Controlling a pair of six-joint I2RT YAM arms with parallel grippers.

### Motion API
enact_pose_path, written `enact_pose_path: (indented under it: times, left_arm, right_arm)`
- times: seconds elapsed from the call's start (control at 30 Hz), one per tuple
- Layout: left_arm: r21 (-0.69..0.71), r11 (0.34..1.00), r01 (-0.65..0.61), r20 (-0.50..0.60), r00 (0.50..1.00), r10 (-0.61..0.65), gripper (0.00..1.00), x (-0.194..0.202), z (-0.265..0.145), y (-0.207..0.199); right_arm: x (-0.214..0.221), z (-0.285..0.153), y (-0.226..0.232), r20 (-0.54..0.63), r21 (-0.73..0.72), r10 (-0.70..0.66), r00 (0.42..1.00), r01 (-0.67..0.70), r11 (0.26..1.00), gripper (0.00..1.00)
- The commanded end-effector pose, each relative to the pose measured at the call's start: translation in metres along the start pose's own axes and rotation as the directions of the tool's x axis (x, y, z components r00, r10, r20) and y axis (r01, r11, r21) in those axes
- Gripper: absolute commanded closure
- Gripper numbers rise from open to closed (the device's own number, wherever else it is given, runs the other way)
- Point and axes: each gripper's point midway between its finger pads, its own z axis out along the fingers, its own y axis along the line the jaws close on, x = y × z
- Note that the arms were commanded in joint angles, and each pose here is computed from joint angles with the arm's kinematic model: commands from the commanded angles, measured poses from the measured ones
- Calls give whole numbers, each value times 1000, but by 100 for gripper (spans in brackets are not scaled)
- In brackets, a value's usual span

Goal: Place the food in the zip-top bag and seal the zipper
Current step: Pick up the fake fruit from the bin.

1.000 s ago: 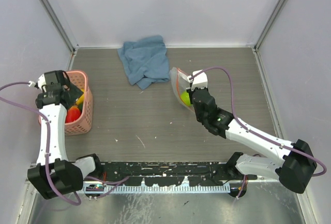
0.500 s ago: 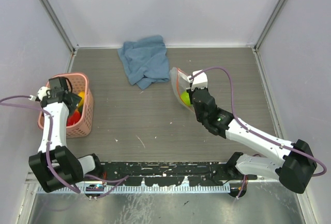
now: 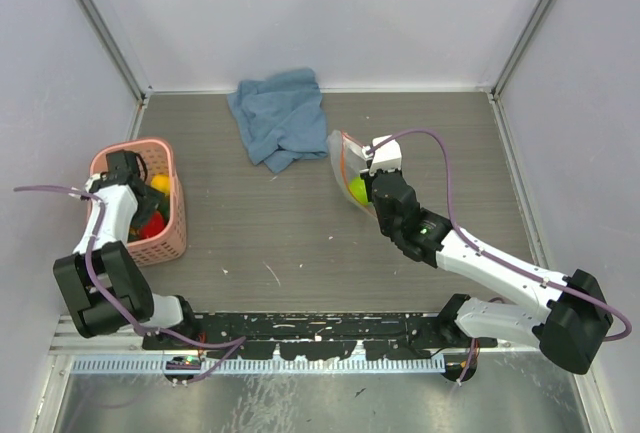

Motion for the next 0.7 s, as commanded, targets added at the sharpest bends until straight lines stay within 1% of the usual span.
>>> enact_pose_path:
  times: [0.0,0.17,0.3,0.4,0.53,0.6,0.67]
  left_arm:
    - [90,995,37,-35,999,-34,2,4,3,-22]
    - [186,983,11,-55,998,-1,0,-2,-5,-45]
    - [238,969,-74,-49,995,88,0,-8,-19,-52]
    - [255,953,-161,-36,984,176,1,-11,-33,-47]
    - [291,915,-279,-29,954,299,2,-12,-52,-41]
    - [281,899,-334,-37,933,358,2,-11,-58,-33]
    - [250,899,-361,-47,922,384,2,-9,-59,-23]
  right_arm:
    - [-21,-1,0,50,-5,57,997,-57,998,99]
    - [-21,-1,0,49,-4,55,997,-55,998,99]
    - [-22,-1,-1,50,-3,54,997,-54,999,99]
    - [-22,-2,0,52,-8,59,997,-59,998,99]
    - [-22,-3,2,52,-25,69,996,-67,997,99]
    - [-22,-4,4,53,-39,75,996,-73,997,99]
    - [-23,-6,4,56,-48,84,995,-81,996,99]
